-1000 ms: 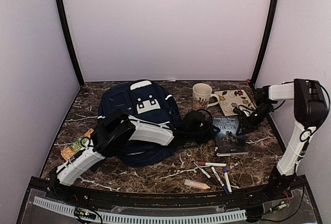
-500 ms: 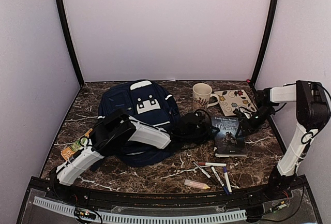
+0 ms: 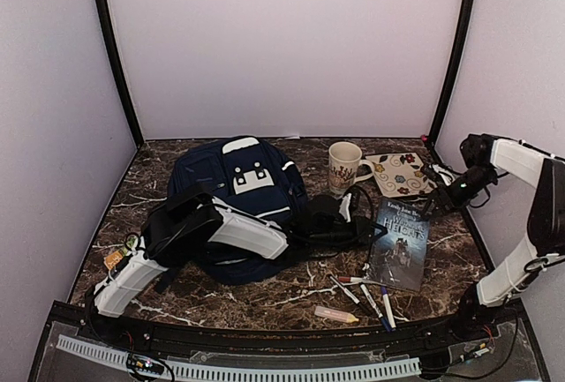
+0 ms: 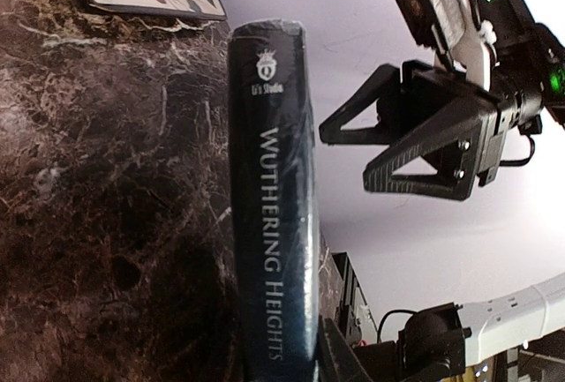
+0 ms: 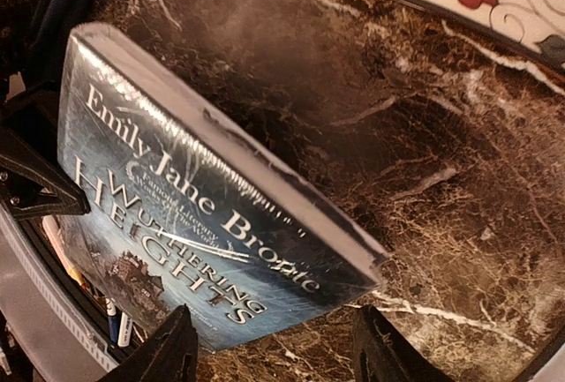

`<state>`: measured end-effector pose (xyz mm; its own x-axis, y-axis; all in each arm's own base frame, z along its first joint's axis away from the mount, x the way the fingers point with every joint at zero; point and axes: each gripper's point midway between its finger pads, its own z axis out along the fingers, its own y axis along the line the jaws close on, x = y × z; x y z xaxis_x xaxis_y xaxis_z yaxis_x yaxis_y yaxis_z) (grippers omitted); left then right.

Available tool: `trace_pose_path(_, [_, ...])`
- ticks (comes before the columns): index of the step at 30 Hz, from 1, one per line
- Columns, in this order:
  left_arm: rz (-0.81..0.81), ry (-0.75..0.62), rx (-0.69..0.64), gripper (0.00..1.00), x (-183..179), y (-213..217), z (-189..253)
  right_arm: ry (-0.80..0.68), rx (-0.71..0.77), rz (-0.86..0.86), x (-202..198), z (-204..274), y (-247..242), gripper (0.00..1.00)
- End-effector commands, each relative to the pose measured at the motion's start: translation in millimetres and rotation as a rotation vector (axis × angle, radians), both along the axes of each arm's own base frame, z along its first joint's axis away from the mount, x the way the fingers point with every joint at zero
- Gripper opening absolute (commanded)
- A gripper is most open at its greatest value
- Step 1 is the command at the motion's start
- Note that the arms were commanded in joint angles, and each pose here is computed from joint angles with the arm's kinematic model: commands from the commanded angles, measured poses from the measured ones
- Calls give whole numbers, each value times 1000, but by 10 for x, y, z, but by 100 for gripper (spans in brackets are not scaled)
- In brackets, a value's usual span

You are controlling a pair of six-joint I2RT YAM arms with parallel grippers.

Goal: Pack the student bag
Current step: Pass from the left arm to the right

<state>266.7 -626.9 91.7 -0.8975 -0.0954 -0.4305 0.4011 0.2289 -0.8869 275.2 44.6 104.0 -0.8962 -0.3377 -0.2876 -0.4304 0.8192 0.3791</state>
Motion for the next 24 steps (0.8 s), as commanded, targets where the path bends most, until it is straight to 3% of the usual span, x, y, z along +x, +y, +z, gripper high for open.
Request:
trace_pose_path(1, [-61,-273,-229,0,-180,96,1399,-61,-2,1,-4,292,14,60])
trace_pose_path(8, [-92,-438,-188,0,-220,243,1807,-245,39,-9,160,879,86,62])
trace_pose_path(17, [-12,-485,-180,0,129,829,2257,-509,247,27,343,2020,377,63])
trace_pose_path(24, [176,-549,-96,0,468,1535,2638,-585,447,40,485,2216,578,63])
